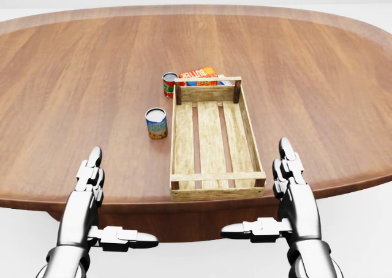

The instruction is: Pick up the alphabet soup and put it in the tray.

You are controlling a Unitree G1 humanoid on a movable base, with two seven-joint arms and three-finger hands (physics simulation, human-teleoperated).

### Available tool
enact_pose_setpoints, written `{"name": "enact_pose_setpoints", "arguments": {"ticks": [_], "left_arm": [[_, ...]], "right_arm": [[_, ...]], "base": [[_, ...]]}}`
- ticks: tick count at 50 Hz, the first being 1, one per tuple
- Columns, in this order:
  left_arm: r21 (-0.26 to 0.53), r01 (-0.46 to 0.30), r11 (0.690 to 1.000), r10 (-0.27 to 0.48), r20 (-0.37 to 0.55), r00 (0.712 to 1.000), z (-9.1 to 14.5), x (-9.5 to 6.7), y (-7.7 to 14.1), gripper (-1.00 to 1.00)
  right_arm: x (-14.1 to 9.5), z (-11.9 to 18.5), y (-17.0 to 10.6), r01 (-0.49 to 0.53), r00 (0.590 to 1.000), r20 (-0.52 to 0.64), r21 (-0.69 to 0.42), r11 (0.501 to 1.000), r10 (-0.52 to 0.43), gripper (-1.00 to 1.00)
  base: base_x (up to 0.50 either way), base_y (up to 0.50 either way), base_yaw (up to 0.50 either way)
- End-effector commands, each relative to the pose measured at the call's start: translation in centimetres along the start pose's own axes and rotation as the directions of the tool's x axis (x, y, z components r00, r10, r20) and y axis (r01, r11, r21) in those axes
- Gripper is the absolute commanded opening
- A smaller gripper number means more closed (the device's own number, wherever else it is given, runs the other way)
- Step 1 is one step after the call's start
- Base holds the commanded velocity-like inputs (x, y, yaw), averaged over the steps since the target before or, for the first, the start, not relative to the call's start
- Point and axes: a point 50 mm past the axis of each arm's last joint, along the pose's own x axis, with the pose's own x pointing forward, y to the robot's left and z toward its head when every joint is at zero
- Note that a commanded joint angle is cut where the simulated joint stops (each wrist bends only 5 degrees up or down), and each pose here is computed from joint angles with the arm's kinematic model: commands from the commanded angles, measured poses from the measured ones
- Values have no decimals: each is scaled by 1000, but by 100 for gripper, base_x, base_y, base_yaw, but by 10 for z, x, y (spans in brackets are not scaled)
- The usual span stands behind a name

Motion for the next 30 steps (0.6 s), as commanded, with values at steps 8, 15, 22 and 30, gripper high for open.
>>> {"name": "enact_pose_setpoints", "arguments": {"ticks": [8,15,22,30], "left_arm": [[29,-59,998,50,254,966,59,-10,9,100],[82,-80,993,20,562,827,132,-43,8,100],[81,-86,993,23,582,813,138,-42,7,100],[77,-85,993,28,549,836,129,-38,6,100]], "right_arm": [[-12,86,4,7,949,315,-46,999,8,100],[-34,140,11,12,836,547,-83,996,36,100],[-32,138,8,24,843,537,-96,995,31,100],[-31,136,8,23,848,528,-99,995,33,100]], "base": [[0,0,0],[0,0,0],[0,0,0],[0,0,0]]}}
